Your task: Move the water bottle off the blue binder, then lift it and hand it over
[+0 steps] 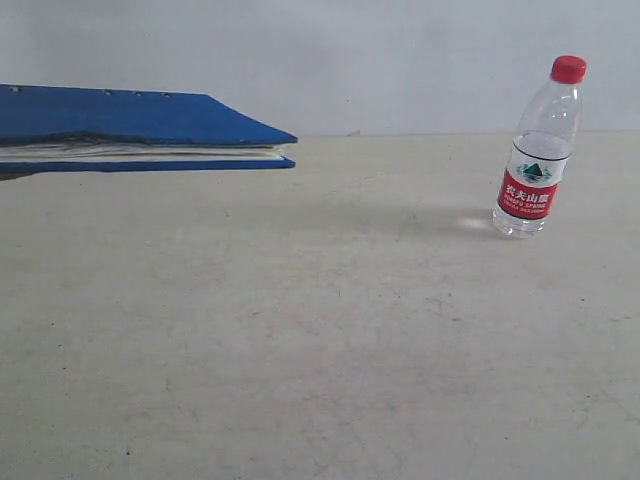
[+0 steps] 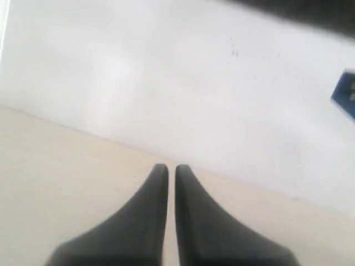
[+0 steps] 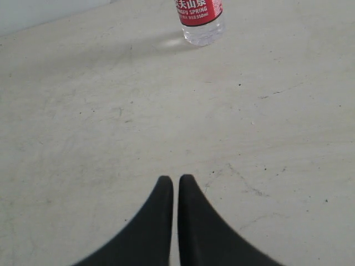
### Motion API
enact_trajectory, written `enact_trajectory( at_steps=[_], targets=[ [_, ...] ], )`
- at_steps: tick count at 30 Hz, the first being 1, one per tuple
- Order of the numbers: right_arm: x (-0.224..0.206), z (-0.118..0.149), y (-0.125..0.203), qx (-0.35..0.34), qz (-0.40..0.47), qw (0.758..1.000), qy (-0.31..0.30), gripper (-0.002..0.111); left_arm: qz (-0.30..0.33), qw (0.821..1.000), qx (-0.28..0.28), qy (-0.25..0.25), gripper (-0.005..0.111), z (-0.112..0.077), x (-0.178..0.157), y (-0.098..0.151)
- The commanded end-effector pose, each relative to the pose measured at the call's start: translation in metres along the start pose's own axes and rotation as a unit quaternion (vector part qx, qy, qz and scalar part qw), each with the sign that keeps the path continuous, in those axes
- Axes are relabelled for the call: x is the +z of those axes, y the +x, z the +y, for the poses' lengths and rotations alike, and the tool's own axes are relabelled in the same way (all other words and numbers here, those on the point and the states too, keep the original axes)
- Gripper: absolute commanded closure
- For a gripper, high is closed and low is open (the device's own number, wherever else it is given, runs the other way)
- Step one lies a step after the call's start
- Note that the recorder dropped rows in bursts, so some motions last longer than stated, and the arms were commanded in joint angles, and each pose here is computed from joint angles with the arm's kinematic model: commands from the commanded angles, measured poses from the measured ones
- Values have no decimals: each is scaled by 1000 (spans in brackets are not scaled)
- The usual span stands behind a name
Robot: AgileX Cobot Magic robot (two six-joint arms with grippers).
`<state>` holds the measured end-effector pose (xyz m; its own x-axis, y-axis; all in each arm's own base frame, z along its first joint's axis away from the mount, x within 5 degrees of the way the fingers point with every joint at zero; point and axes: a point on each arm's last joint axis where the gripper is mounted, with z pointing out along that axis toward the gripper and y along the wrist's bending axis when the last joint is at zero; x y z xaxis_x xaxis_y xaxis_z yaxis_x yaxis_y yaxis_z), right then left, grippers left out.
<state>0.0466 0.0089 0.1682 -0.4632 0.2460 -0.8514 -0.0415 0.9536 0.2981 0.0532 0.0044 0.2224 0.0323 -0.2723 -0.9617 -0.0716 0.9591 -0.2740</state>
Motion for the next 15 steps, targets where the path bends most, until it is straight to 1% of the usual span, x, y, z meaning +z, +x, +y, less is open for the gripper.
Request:
enact_trajectory(
  at_steps=[1, 3, 12, 13, 15],
  targets=[
    [-1, 0, -1, -1, -1, 1000, 0, 109, 24, 995, 100, -5, 102, 6, 3, 20],
    [-1, 0, -1, -1, -1, 1000, 0, 109, 51, 994, 93, -12, 102, 7, 2, 24],
    [-1, 0, -1, -1, -1, 1000, 0, 109, 52, 994, 93, -11, 102, 7, 2, 25],
    [-1, 0, -1, -1, -1, 1000, 0, 109, 65, 993, 99, -14, 102, 8, 2, 27],
    [-1, 0, -1, -1, -1, 1000, 0, 109, 140, 984, 107, -32, 102, 13, -1, 40]
  ],
)
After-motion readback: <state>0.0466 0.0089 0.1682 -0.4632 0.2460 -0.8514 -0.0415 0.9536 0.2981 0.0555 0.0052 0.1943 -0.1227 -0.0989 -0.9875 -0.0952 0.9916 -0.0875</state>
